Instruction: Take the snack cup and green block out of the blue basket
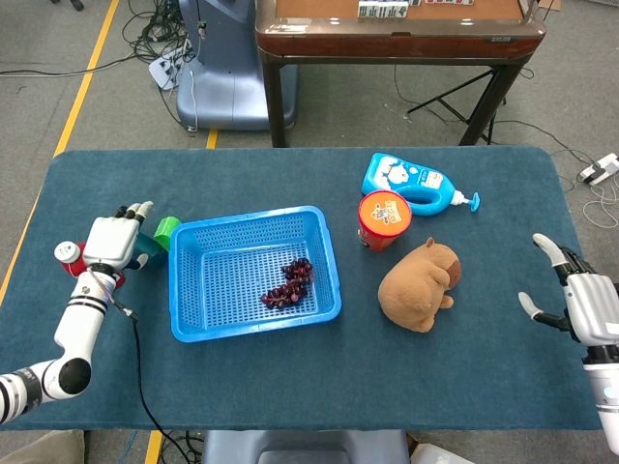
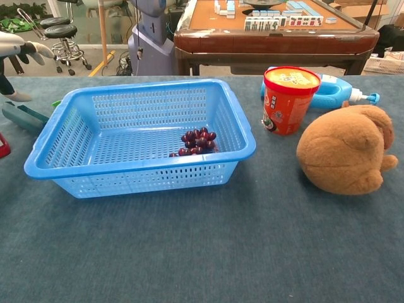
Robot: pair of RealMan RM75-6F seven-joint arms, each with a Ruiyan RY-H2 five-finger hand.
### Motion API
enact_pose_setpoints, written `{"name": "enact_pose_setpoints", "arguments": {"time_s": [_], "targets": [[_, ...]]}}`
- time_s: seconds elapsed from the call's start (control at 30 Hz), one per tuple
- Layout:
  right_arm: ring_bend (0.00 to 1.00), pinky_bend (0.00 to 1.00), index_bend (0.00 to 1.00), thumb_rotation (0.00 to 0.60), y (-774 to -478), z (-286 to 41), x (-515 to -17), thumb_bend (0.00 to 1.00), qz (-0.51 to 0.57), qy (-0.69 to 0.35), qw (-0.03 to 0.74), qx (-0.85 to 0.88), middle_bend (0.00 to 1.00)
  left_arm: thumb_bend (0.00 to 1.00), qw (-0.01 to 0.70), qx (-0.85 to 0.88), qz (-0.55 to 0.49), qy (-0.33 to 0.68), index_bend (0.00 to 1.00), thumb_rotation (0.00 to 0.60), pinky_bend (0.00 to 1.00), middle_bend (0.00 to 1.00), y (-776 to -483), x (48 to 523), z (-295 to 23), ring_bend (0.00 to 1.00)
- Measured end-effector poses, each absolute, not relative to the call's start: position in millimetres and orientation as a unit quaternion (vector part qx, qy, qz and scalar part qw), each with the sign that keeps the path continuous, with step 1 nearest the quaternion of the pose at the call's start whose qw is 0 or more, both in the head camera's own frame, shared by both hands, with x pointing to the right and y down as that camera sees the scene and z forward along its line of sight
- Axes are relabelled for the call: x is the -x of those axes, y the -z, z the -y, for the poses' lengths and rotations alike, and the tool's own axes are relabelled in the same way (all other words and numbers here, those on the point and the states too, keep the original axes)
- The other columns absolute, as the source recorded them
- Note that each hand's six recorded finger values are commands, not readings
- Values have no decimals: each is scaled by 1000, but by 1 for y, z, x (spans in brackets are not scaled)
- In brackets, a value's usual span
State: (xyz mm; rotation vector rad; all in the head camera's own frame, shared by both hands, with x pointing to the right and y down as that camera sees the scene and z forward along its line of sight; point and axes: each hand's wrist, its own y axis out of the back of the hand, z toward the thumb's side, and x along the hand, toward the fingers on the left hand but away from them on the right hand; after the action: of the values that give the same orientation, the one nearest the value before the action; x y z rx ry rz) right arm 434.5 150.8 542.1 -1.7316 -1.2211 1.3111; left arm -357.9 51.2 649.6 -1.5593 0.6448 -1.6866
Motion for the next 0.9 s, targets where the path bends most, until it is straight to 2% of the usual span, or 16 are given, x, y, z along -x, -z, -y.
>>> {"name": "enact_pose_setpoints", "arguments": {"time_s": [0.2, 0.47, 0.67, 0.9], "targets": [[184, 306, 119, 600, -539, -152, -441, 269, 460, -510, 326, 650, 208, 294, 368, 620, -275, 636, 81, 600, 408, 136, -631, 357, -69, 151], [194, 316, 147, 600, -538, -156, -448, 277, 457, -523, 324, 642, 222, 293, 388, 605, -312, 622, 97, 600, 406, 132, -598, 383, -106, 156], [195, 319, 148, 600, -542, -162, -445, 280, 446, -525, 320, 650, 224, 294, 382, 597, -345, 616, 107, 600, 335, 131, -579, 411, -147, 156], [195, 364, 148, 600, -549, -174, -435, 285, 411, -528, 316, 673, 225, 294, 403, 575, -346, 621, 109, 600, 310, 129, -569, 434, -182, 154]]}}
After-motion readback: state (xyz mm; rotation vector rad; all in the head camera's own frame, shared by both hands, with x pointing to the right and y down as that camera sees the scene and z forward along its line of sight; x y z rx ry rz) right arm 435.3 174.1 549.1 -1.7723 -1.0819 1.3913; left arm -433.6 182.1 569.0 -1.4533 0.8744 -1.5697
